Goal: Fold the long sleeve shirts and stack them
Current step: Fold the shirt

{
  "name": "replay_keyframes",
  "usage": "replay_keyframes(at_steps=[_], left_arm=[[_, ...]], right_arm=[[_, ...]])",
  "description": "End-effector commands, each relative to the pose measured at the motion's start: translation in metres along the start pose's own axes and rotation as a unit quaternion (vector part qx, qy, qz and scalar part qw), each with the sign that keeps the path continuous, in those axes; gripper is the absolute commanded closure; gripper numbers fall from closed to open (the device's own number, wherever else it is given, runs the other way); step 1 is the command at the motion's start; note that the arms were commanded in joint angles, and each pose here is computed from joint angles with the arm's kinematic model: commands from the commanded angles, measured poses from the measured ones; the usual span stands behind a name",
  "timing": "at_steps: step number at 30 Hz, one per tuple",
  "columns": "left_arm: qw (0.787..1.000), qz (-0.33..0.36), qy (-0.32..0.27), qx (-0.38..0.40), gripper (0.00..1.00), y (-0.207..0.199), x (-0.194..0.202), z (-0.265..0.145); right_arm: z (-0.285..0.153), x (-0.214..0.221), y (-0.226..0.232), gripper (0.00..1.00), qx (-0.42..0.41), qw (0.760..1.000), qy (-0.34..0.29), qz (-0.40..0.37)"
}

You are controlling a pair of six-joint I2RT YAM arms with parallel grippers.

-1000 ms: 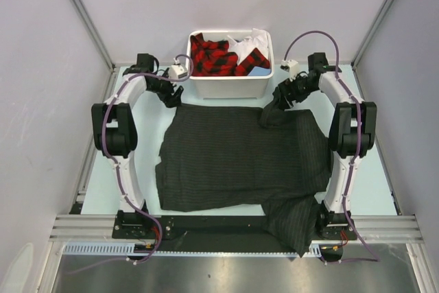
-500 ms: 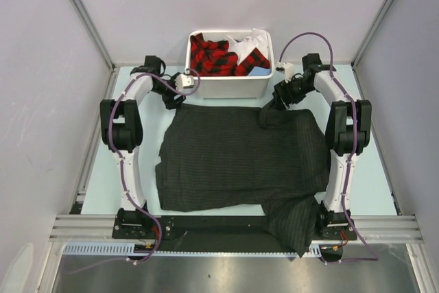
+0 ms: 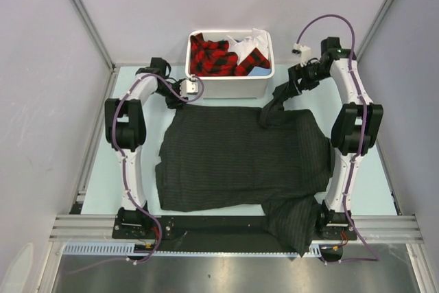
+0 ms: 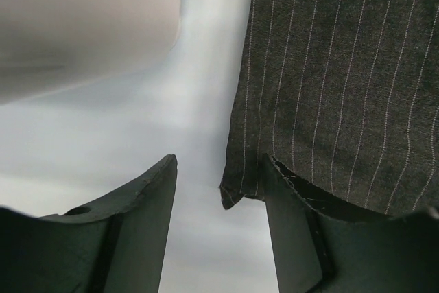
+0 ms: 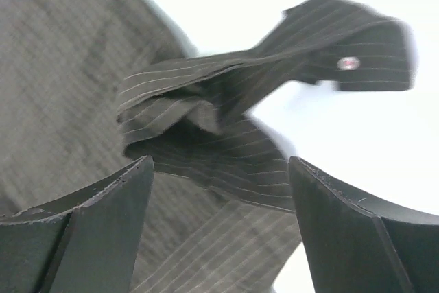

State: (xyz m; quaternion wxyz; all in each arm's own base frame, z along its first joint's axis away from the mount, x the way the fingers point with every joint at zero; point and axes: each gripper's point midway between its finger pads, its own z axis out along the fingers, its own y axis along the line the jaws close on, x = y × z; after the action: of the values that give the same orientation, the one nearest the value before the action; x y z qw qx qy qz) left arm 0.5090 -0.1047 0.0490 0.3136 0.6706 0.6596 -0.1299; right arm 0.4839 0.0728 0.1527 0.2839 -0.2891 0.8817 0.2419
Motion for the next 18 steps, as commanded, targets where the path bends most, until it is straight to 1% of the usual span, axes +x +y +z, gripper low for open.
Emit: replay_keyframes(at_steps=[1, 5, 7, 10, 11, 13, 14, 16, 17, 18], left_arm=[[0.999, 0.041, -0.011, 0.010, 0.42, 0.004, -0.012, 0.003], [0.999, 0.048, -0.007, 0.020, 0.43, -0.001, -0.012, 0.007], [0.999, 0.047, -0.008, 0.021, 0.46, -0.002, -0.011, 0.009], [0.999, 0.046, -0.006, 0.022, 0.53, -0.002, -0.011, 0.011], [0.999, 0.046, -0.006, 0.022, 0.56, -0.001, -0.012, 0.011], [0.999, 0.044, -0.007, 0.022, 0.60, -0.001, -0.013, 0.012], [0.999, 0.044, -0.007, 0.024, 0.64, -0.002, -0.014, 0.012], [0.999, 0.042, -0.006, 0.027, 0.70, -0.004, -0.015, 0.013], [0.999, 0.042, -0.004, 0.027, 0.77, -0.004, -0.014, 0.012], [0.999, 0.042, -0.003, 0.028, 0.80, -0.004, -0.015, 0.011]], right_arm=[[0.021, 0.013, 0.049, 0.15, -0.063, 0.997, 0.041, 0.001], [0.036, 0.024, 0.049, 0.16, -0.061, 0.996, 0.063, -0.009], [0.042, 0.027, 0.049, 0.18, -0.066, 0.996, 0.067, -0.006], [0.050, 0.032, 0.048, 0.23, -0.065, 0.995, 0.079, -0.009], [0.053, 0.032, 0.050, 0.31, -0.065, 0.994, 0.082, -0.015], [0.055, 0.034, 0.047, 0.41, -0.059, 0.994, 0.088, -0.019], [0.055, 0.035, 0.046, 0.50, -0.058, 0.994, 0.088, -0.018], [0.053, 0.034, 0.041, 0.60, -0.051, 0.995, 0.086, -0.015], [0.050, 0.030, 0.040, 0.72, -0.049, 0.995, 0.080, -0.017], [0.046, 0.028, 0.036, 0.78, -0.046, 0.996, 0.074, -0.015]])
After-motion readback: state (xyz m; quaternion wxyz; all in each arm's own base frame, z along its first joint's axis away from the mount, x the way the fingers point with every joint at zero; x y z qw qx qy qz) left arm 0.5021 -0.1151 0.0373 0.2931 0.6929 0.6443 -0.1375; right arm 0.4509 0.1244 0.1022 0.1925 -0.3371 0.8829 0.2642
